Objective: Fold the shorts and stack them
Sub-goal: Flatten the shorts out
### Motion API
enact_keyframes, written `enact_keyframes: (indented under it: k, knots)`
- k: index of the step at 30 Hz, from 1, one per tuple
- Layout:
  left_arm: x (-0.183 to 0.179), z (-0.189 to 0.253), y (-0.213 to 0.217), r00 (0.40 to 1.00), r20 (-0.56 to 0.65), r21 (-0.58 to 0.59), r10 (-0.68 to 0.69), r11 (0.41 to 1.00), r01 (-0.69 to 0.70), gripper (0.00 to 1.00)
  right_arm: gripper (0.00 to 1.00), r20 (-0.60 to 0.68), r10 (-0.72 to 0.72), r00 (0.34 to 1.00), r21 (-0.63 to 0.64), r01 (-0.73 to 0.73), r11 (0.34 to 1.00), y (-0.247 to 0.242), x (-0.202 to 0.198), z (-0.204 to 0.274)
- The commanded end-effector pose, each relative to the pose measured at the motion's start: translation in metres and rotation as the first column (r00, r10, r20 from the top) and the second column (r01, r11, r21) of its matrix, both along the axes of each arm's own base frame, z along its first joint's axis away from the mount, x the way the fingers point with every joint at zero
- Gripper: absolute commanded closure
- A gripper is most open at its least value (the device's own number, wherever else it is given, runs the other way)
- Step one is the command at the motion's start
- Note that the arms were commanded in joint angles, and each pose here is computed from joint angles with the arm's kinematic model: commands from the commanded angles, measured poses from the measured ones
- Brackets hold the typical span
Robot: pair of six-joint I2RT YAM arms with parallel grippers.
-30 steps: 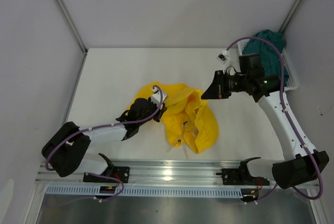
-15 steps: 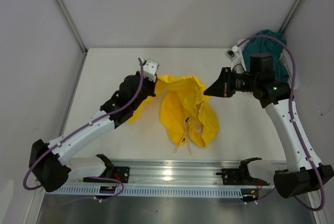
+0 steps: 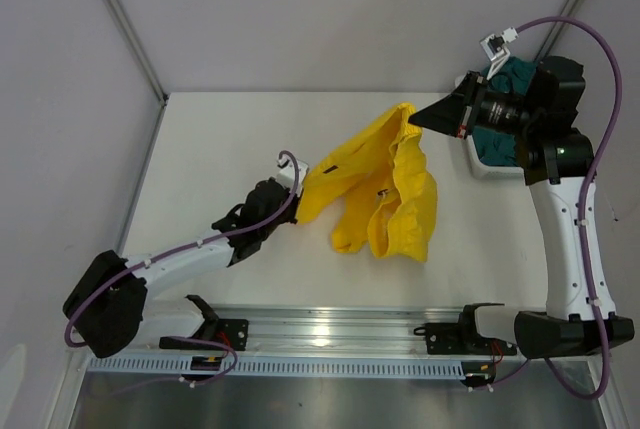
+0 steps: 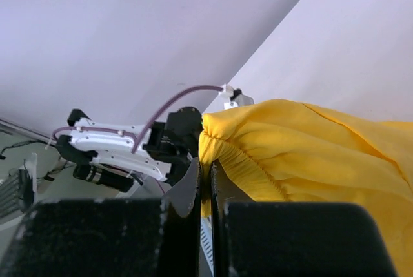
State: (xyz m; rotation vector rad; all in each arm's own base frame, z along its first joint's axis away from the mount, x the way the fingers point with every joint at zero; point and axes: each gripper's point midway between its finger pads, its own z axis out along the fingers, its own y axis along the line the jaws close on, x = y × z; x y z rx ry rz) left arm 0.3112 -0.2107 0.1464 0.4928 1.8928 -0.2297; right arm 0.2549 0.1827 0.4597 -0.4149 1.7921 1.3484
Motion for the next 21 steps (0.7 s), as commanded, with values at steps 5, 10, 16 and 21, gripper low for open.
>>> enact_keyframes:
  k: [5, 10, 16, 21]
  knots:
    - [-0.003, -0.019, -0.02, 0.998, -0.008, -0.104, -0.058, 0.993, 0.056, 1.0, 1.0, 0.027, 0.034, 0.999, 0.05, -0.035, 0.998, -0.004, 0.008, 0.022]
    - [-0.003, -0.022, -0.032, 0.995, -0.01, -0.131, -0.103, 0.986, 0.101, 0.98, 1.0, 0.017, 0.036, 0.999, 0.057, -0.037, 0.998, -0.006, 0.012, 0.022]
    - [-0.005, -0.03, -0.039, 0.992, -0.018, -0.163, -0.125, 0.979, 0.121, 0.76, 1.0, 0.023, 0.027, 0.999, 0.079, -0.028, 0.996, -0.016, 0.013, 0.031]
    - [0.0, -0.027, -0.047, 0.99, -0.005, -0.186, -0.139, 0.973, 0.136, 0.79, 1.0, 0.022, 0.033, 0.999, 0.086, -0.034, 0.996, -0.016, 0.012, 0.032]
